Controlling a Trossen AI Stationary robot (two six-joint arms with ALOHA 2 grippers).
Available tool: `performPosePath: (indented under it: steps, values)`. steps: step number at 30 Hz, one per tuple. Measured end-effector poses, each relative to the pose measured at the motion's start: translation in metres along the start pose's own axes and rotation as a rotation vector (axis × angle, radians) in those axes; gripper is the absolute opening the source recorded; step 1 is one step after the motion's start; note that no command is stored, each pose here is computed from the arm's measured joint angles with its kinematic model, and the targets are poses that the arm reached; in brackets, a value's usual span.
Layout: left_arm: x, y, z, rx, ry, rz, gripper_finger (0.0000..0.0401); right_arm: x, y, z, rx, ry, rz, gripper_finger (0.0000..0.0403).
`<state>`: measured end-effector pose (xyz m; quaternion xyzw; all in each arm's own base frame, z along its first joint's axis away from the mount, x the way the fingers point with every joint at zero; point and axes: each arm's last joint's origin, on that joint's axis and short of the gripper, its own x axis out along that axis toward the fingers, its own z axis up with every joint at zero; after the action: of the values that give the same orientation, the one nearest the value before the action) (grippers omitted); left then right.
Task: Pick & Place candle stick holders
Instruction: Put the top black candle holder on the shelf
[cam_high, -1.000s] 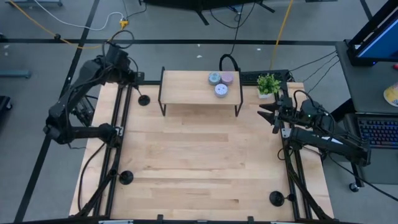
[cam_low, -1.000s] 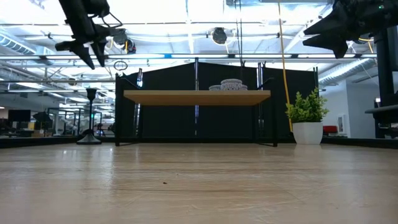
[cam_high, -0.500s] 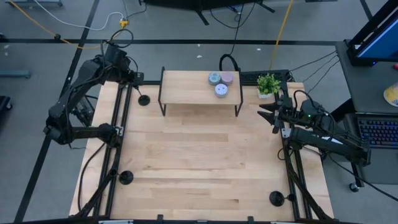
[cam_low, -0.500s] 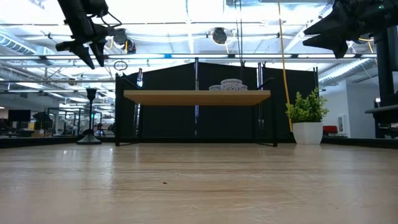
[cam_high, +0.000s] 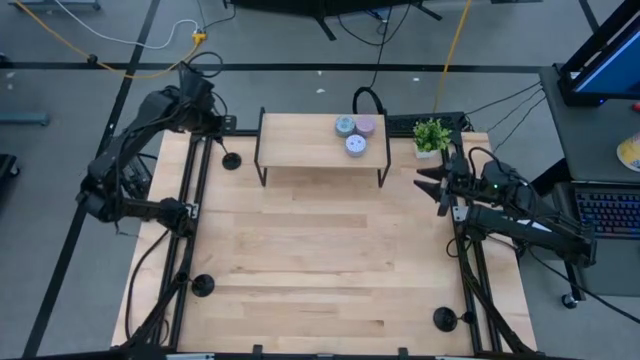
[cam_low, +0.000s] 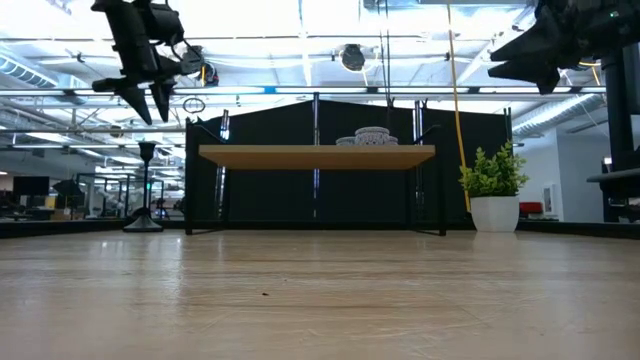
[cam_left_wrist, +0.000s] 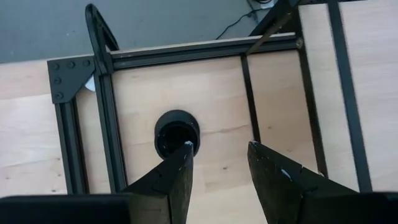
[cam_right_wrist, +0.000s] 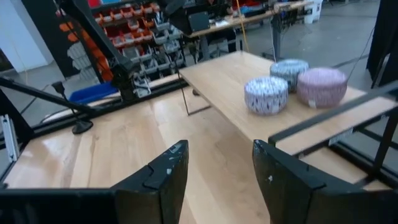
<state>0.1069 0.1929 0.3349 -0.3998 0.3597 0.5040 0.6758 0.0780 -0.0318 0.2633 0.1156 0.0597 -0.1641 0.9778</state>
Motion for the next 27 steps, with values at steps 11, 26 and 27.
performPosePath:
  steps: [11,26,27]
  values:
    - [0.001,0.0,0.001,-0.029,-0.01,0.017,0.0159,0.0,0.0,-0.002,-0.011,0.023,-0.004,0.0171]
    - [0.002,0.0,0.005,-0.105,-0.046,0.029,0.0159,-0.022,0.002,-0.002,-0.032,-0.085,0.011,0.0171]
    - [0.002,0.0,0.005,-0.105,-0.047,0.03,0.0158,-0.022,0.002,-0.004,-0.029,-0.086,0.011,0.0171]
